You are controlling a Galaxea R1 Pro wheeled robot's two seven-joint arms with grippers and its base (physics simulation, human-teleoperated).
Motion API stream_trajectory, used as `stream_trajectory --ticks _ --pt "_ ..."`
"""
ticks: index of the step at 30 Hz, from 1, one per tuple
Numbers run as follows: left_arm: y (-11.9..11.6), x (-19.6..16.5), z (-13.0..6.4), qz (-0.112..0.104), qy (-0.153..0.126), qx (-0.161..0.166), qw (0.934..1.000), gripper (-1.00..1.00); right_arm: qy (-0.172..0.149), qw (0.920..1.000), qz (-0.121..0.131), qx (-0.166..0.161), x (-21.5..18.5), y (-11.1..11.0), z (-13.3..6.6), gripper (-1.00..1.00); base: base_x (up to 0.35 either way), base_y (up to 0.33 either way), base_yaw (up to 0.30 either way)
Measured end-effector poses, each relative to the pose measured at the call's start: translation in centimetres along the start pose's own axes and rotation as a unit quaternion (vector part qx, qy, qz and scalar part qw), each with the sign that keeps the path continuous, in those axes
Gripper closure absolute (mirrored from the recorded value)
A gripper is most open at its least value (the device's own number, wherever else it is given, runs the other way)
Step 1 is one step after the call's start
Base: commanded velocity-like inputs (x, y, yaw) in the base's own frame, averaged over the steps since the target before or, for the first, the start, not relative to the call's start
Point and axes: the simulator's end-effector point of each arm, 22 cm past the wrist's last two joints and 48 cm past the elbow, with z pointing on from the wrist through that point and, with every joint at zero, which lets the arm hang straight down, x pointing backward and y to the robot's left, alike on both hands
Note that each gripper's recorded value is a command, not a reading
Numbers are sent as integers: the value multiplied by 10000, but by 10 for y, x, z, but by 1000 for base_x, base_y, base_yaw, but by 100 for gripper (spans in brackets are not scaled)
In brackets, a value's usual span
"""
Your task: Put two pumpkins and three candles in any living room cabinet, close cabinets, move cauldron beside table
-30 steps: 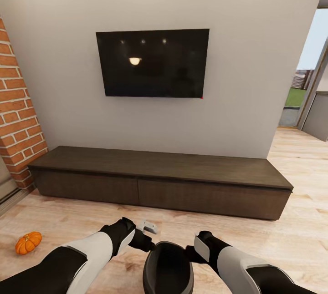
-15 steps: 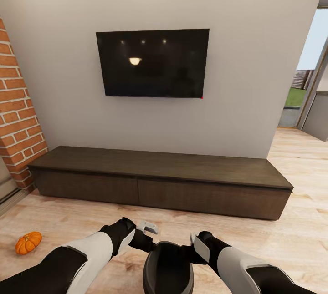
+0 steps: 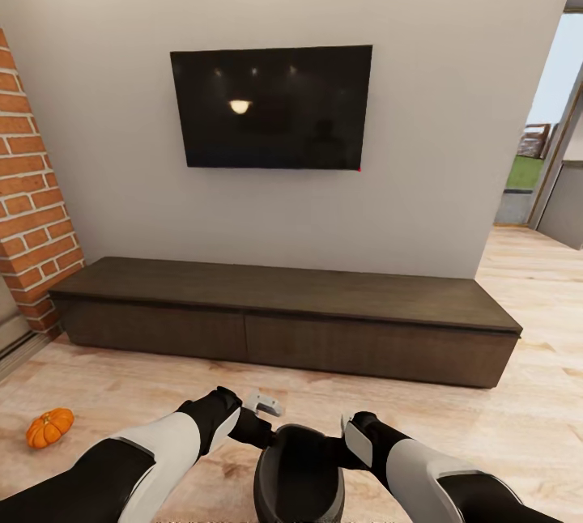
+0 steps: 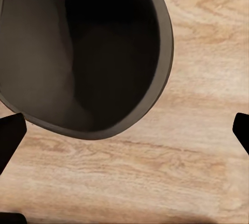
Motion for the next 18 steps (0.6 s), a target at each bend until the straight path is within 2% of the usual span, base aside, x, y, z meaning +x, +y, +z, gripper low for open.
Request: stream_trajectory --ticks 14,18 --pt "3 17 25 3 -9 -4 10000 -100 -11 10000 -1 13 14 -5 27 -100 0 0 0" --pt "2 16 25 8 -32 -2 10000 -100 -12 10000 -1 13 14 -5 27 -100 0 0 0"
